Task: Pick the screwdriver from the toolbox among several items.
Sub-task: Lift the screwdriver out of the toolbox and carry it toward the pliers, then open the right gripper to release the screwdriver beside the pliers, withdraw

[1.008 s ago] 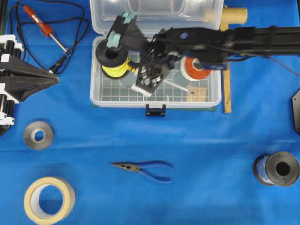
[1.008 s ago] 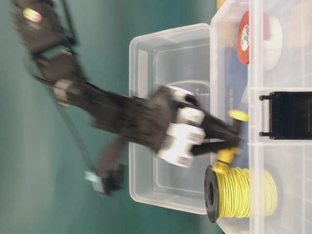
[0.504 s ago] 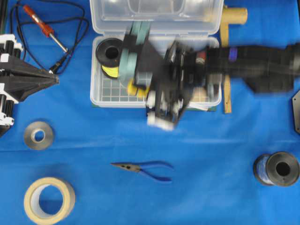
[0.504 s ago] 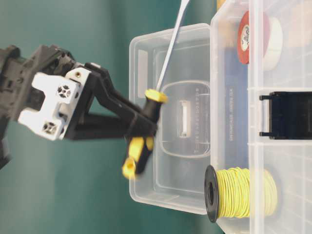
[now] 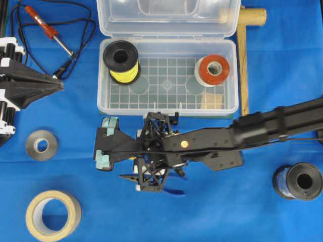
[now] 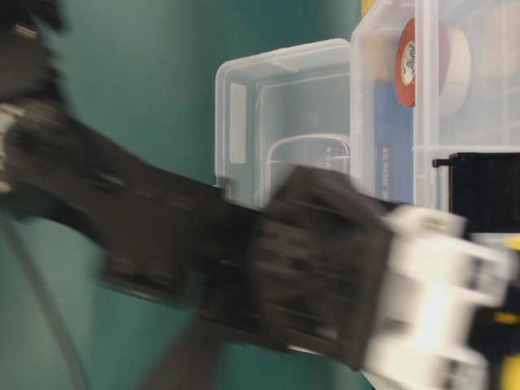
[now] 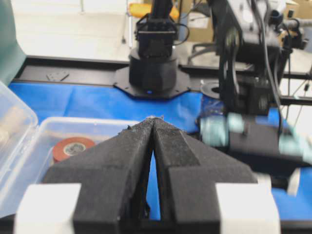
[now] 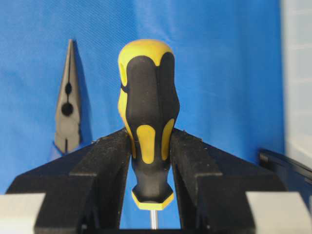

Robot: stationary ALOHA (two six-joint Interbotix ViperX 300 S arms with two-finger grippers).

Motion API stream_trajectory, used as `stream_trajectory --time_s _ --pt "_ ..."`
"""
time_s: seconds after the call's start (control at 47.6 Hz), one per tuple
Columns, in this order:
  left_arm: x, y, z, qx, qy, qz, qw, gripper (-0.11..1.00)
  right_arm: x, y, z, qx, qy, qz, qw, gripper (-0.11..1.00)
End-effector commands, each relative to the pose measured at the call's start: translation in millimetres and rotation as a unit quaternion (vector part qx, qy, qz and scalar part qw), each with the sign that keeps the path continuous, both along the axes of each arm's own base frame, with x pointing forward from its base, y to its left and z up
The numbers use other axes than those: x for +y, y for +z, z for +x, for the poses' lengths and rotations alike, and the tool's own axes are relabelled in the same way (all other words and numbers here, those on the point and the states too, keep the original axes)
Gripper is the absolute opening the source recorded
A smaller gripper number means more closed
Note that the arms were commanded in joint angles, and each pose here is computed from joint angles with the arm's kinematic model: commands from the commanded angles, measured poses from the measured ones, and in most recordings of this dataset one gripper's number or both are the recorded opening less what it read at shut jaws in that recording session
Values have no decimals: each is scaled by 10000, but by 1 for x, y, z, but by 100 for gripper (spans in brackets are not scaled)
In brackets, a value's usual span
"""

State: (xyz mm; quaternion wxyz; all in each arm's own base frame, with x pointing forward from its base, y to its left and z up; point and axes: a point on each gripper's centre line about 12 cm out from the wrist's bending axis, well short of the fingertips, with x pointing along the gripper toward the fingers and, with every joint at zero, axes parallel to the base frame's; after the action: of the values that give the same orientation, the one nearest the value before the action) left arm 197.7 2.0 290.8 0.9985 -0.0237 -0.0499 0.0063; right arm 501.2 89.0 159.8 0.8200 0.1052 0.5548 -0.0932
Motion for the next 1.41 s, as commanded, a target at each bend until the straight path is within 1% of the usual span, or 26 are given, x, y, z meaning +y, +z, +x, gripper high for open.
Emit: stream_trajectory --time_s 0.0,0.105,0.21,0.294,0.441,0.483,0.609,0.651,0.693,0.777,0.882,0.966,1.05,1.134,1.176,1.26,1.386 --pt "0 2 1 -38 3 -7 10000 0 6 5 7 -184 -13 141 9997 26" --pt "0 1 1 -23 3 -7 10000 0 8 -14 8 -36 -36 205 9998 26" --pt "0 1 1 -23 3 -7 10000 0 11 -28 11 -25 -50 323 9995 26" --pt "0 0 0 0 2 -7 10000 0 12 -34 12 2 -72 376 9993 26" --pt "0 -3 0 38 10 -7 10000 0 12 -36 10 114 -93 359 9992 27" --pt "0 -4 0 38 10 -7 10000 0 12 -34 9 166 -100 345 9992 31" --pt "0 -4 -1 38 2 -7 10000 0 4 -11 1 292 -136 215 9993 68" --pt "0 -3 -1 31 2 -7 10000 0 2 2 -3 264 -127 158 9994 77" --pt "0 -3 -1 23 2 -7 10000 0 0 18 -5 162 -115 90 9998 82" --pt "0 -3 -2 15 1 -15 10000 0 -6 61 -14 -156 -101 -60 9998 78" --pt "0 -3 -2 54 -1 -8 10000 0 -13 105 -31 -477 -75 -228 9986 77" --pt "0 -3 -3 69 7 -24 10000 0 -21 136 -51 -752 -50 -458 9961 77" --pt "0 -4 -3 92 -4 -16 10000 0 -28 154 -73 -976 -20 -677 9929 77" --pt "0 -6 -4 138 -5 -17 9999 0 -34 163 -94 -1244 67 -863 9885 77" --pt "0 -7 -3 161 -6 -25 9999 0 -37 165 -105 -1382 104 -885 9864 77" --pt "0 -8 -4 176 -4 -25 9998 0 -41 164 -128 -1714 166 -838 9815 77" --pt "0 -8 -4 184 -5 -32 9998 0 -47 166 -170 -2373 237 -616 9692 77"
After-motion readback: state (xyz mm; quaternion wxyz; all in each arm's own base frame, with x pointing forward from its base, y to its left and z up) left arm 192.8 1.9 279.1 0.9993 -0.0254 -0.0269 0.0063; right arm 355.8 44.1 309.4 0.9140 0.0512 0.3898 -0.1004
